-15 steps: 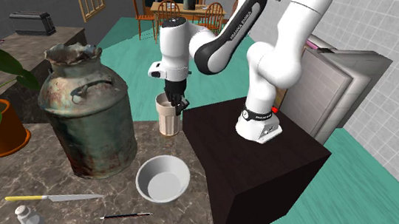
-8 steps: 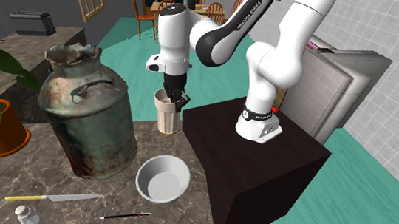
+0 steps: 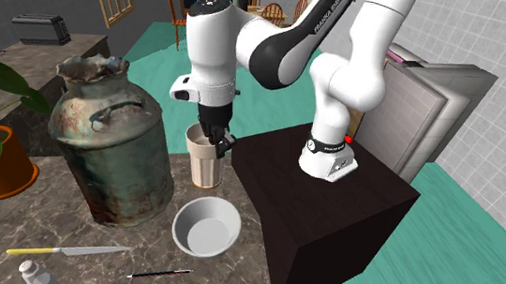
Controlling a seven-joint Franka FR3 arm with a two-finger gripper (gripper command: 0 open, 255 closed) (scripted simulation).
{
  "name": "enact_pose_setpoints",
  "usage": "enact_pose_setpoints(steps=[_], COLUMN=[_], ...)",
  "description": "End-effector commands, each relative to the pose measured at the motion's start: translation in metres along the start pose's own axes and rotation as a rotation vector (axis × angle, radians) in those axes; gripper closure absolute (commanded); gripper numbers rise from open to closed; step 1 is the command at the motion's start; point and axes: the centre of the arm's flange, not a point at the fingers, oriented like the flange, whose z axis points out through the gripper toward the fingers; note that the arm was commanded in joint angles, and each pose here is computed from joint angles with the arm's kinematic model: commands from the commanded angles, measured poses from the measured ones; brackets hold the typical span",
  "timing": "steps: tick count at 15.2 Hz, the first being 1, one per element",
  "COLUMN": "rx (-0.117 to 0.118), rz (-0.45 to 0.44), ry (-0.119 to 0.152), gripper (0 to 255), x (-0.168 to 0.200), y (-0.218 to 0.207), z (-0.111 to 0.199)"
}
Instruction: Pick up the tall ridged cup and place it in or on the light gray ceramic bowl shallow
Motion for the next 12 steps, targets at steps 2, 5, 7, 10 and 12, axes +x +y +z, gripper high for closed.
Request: enact_pose_setpoints(steps=[2, 5, 7, 10, 12], rx=[0.001, 0.001, 0.001, 0.001, 0.001], rz=[0.001, 0.001, 0.001, 0.001, 0.001], ry=[0.000, 0.000, 0.000, 0.000, 0.000], gripper=[255, 255, 255, 255, 255], x=[0.022, 0.046, 0.050, 0.052, 0.052], y=[-0.029, -0.057, -0.062, -0.063, -0.064], z=[-0.016, -0.030, -0.027, -0.012, -0.001])
